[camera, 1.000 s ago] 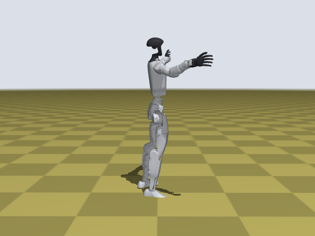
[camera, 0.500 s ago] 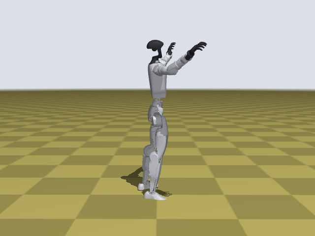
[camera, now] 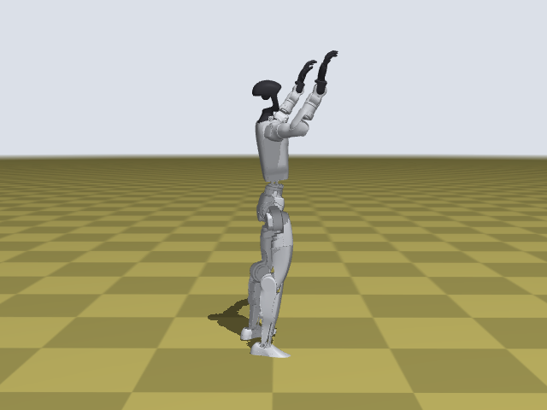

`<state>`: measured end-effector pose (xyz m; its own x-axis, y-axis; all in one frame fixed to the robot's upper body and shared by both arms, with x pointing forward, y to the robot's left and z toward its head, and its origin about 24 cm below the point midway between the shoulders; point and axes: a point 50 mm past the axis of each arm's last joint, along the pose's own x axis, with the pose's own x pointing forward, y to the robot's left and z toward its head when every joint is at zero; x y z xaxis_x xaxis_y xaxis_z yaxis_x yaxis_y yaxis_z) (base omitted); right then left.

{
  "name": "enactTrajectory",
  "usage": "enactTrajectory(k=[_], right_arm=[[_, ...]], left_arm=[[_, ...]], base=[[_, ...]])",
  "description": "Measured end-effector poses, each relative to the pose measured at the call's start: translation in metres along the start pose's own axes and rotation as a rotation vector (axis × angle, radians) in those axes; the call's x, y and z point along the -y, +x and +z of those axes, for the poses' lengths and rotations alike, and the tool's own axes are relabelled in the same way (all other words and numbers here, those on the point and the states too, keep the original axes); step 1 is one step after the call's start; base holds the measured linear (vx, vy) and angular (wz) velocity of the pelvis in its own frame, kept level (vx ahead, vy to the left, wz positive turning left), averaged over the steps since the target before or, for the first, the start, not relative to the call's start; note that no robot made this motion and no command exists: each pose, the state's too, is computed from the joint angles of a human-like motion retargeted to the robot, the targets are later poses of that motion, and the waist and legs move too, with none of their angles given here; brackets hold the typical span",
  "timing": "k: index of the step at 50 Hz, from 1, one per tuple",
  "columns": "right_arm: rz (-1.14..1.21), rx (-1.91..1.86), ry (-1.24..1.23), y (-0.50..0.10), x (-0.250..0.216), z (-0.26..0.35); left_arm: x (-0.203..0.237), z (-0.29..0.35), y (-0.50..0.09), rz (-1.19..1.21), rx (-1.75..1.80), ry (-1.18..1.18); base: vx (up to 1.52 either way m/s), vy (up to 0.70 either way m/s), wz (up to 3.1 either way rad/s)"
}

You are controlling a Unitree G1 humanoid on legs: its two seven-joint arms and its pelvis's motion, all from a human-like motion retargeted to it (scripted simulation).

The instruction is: In place motions

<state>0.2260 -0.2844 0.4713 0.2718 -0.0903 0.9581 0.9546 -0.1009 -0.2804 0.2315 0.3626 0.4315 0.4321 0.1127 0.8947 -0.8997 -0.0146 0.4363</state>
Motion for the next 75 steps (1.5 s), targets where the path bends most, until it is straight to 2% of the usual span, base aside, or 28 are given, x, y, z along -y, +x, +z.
enactTrajectory(k=[3,5,8,10,14,17,22,26,31,35,40,43,45,47,48,50,53,56,59,62,68,75], right_arm=[[-0.261,0.331,-0.121,0.001,0.042,0.072],[-0.396,0.502,-0.125,-0.006,0.062,0.107],[-0.44,0.616,-0.097,-0.008,0.061,0.118],[-0.363,0.53,-0.119,0.003,0.045,0.094],[-0.014,0.037,-0.149,0.005,-0.011,-0.011],[0.264,-0.337,-0.117,-0.038,-0.051,-0.096],[0.662,-0.897,-0.001,-0.182,-0.095,-0.196],[1.043,-1.174,0.143,-0.323,-0.109,-0.208],[1.527,-1.352,0.089,-0.496,-0.093,-0.16],[2.13,-1.415,-0.027,-0.611,-0.036,-0.094],[2.79,-1.49,-0.118,-0.683,0.06,-0.017],[2.978,-1.698,-0.156,-0.696,0.111,0.016],[3.007,-1.902,-0.115,-0.699,0.135,0.037],[2.796,-2.158,-0.159,-0.701,0.145,0.044],[2.678,-2.222,-0.085,-0.703,0.141,0.046],[2.539,-2.21,-0.013,-0.705,0.129,0.038],[2.748,-1.907,-0.062,-0.699,0.114,0.017],[2.989,-1.457,-0.257,-0.69,0.091,-0.006],[3.0,-1.1,-0.335,-0.681,0.059,-0.021],[2.887,-0.981,-0.3,-0.675,0.033,-0.025],[2.694,-1.245,-0.028,-0.679,0.023,-0.005],[2.855,-1.606,0.153,-0.69,0.059,0.016]], left_arm=[[-0.035,0.081,0.014,0.145,0.425,0.25],[-0.043,0.116,0.01,0.185,0.588,0.28],[-0.043,0.128,0.008,0.218,0.673,0.208],[-0.039,0.109,0.015,0.213,0.575,0.185],[-0.011,0.016,0.006,0.122,0.151,0.116],[0.017,-0.066,-0.035,-0.025,-0.272,0.025],[0.073,-0.153,-0.165,-0.333,-0.944,-0.238],[0.077,-0.179,-0.301,-0.548,-1.318,-0.214],[0.058,-0.143,-0.482,-1.02,-1.696,-0.073],[0.032,-0.066,-0.594,-1.48,-1.881,0.01],[0.018,0.056,-0.67,-1.743,-2.18,-0.15],[0.01,0.11,-0.687,-1.748,-2.353,-0.241],[0.005,0.136,-0.693,-1.746,-2.418,-0.284],[0.005,0.151,-0.695,-1.794,-2.401,-0.301],[0.005,0.154,-0.695,-1.846,-2.358,-0.292],[0.006,0.152,-0.695,-2.013,-2.173,-0.218],[0.018,0.126,-0.688,-2.126,-1.92,-0.132],[0.031,0.102,-0.679,-2.156,-1.806,-0.14],[0.038,0.083,-0.671,-2.089,-1.806,-0.131],[0.044,0.064,-0.663,-2.012,-1.79,-0.105],[0.047,0.037,-0.651,-2.083,-1.641,0.002],[0.041,0.051,-0.659,-2.187,-1.651,-0.074]], base=[[0.03,-0.04,-0.05],[0.0,0.0,0.0],[-0.02,0.01,-0.02],[-0.1,0.03,0.03],[-0.09,0.03,0.11],[-0.1,0.01,0.15],[-0.05,-0.01,0.02],[0.02,-0.08,-0.08],[0.01,-0.03,-0.1],[0.0,0.0,-0.05],[-0.1,0.01,-0.08],[-0.02,0.0,-0.14],[0.03,-0.03,-1.38],[0.01,-0.01,-0.31],[0.01,0.01,1.3],[0.03,0.02,1.51],[0.01,0.0,0.02],[-0.07,0.0,0.34],[0.0,0.0,0.0],[0.0,0.0,0.0],[0.0,0.0,0.0],[0.01,0.0,0.0]])
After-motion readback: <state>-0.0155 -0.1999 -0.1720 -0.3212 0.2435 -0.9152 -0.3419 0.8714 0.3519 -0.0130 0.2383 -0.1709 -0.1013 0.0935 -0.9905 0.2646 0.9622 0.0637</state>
